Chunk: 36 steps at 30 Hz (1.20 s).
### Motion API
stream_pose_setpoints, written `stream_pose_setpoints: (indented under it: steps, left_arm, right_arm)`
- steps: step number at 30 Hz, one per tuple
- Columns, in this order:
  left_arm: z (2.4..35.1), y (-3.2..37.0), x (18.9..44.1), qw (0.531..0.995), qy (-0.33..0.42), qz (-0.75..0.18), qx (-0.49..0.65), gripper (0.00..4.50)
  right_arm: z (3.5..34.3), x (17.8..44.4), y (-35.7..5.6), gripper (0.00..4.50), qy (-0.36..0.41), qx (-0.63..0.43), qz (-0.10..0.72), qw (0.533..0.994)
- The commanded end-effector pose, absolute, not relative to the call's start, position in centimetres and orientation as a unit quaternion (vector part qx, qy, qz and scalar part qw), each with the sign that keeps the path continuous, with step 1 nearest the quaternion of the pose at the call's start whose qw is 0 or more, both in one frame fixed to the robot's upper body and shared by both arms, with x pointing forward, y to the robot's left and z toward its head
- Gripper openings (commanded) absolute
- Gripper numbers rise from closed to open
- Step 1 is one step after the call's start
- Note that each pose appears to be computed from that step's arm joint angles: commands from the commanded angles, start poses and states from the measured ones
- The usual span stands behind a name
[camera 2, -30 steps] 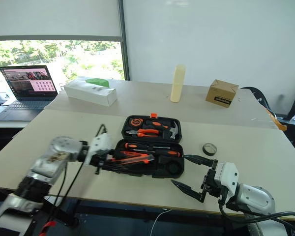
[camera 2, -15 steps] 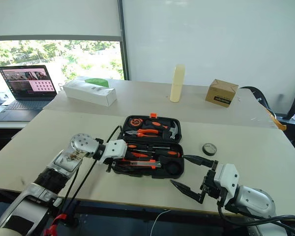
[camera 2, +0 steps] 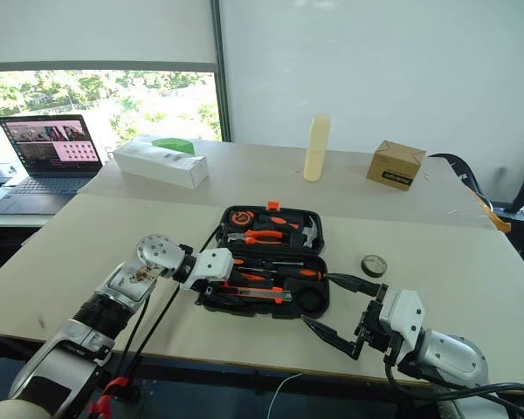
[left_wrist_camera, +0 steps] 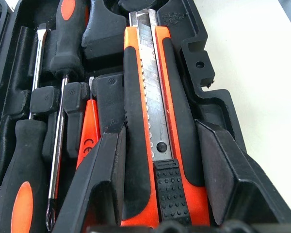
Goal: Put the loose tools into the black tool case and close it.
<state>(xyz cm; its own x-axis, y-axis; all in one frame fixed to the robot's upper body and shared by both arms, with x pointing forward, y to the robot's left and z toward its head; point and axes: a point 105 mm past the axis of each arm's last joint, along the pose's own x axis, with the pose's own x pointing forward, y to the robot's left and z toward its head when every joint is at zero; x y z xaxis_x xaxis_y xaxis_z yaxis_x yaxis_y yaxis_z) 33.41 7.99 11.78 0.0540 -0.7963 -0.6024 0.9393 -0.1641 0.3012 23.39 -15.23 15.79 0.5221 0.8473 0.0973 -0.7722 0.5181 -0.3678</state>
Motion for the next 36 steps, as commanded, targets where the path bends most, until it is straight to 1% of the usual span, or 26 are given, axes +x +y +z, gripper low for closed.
stream_pose_setpoints:
  steps: [1, 2, 4, 5, 8, 10, 11, 13, 15, 16, 18, 19, 20, 23, 28, 31, 33, 36]
  left_arm:
    - [11.4, 7.6, 33.3, 0.642, 0.117, -0.679, 0.337, 1.73]
    - [11.7, 7.5, 33.4, 0.646, 0.109, -0.678, 0.334, 2.51]
    - [12.7, 7.4, 33.2, 0.649, 0.091, -0.685, 0.319, 3.15]
    - [13.7, 7.3, 32.8, 0.645, 0.074, -0.696, 0.306, 3.33]
    - [15.6, 7.6, 32.2, 0.637, 0.036, -0.714, 0.288, 3.33]
    - [17.0, 8.1, 32.4, 0.646, 0.020, -0.711, 0.276, 3.33]
    - [17.5, 8.4, 32.7, 0.653, 0.010, -0.703, 0.281, 3.33]
    - [18.1, 8.5, 33.0, 0.653, -0.026, -0.695, 0.299, 3.33]
    - [17.1, 8.9, 32.9, 0.648, -0.015, -0.694, 0.312, 2.81]
    - [16.7, 9.0, 32.9, 0.646, -0.012, -0.694, 0.317, 2.64]
    - [16.0, 8.9, 32.9, 0.646, -0.011, -0.692, 0.322, 1.94]
    - [15.5, 8.8, 33.0, 0.648, -0.007, -0.690, 0.323, 1.45]
    - [15.2, 8.4, 33.0, 0.646, -0.018, -0.690, 0.325, 1.07]
    - [14.3, 7.9, 33.5, 0.660, -0.010, -0.682, 0.314, 0.05]
    - [12.6, 7.2, 33.3, 0.660, 0.015, -0.686, 0.305, 0.05]
    - [11.3, 7.2, 33.6, 0.661, 0.037, -0.674, 0.328, 0.05]
    - [10.7, 7.4, 34.0, 0.669, 0.051, -0.663, 0.331, 0.05]
    - [9.4, 7.8, 34.6, 0.687, 0.094, -0.645, 0.322, 0.05]
  right_arm:
    - [16.5, 23.2, -15.2, 4.50, -0.147, -0.146, 0.471, 0.857]
    - [16.5, 23.2, -15.2, 4.50, -0.147, -0.146, 0.471, 0.858]
    - [16.4, 23.2, -15.2, 4.50, -0.147, -0.146, 0.471, 0.858]
    - [16.4, 23.2, -15.2, 4.50, -0.148, -0.146, 0.471, 0.857]
    - [16.4, 23.2, -15.2, 4.50, -0.147, -0.146, 0.471, 0.857]
    - [16.3, 23.2, -15.3, 4.50, -0.147, -0.147, 0.472, 0.857]
    - [16.3, 23.3, -15.3, 4.50, -0.147, -0.147, 0.473, 0.856]
    - [16.3, 23.3, -15.3, 4.50, -0.147, -0.148, 0.473, 0.856]
    - [16.3, 23.4, -15.1, 4.50, -0.149, -0.148, 0.474, 0.855]
    - [16.3, 23.4, -15.1, 4.50, -0.149, -0.147, 0.474, 0.855]
    - [16.3, 23.5, -15.0, 4.50, -0.150, -0.147, 0.474, 0.855]
    - [16.2, 23.4, -15.0, 4.50, -0.150, -0.146, 0.474, 0.855]
    - [16.2, 23.4, -14.9, 4.50, -0.150, -0.146, 0.474, 0.855]
    - [16.1, 23.4, -14.8, 4.50, -0.149, -0.144, 0.474, 0.856]
    - [16.2, 23.3, -14.9, 4.50, -0.147, -0.145, 0.474, 0.856]
    - [16.3, 23.4, -15.0, 4.50, -0.146, -0.146, 0.473, 0.857]
    - [16.3, 23.3, -15.0, 4.50, -0.146, -0.147, 0.472, 0.857]
    - [16.3, 23.3, -15.1, 4.50, -0.146, -0.147, 0.469, 0.859]
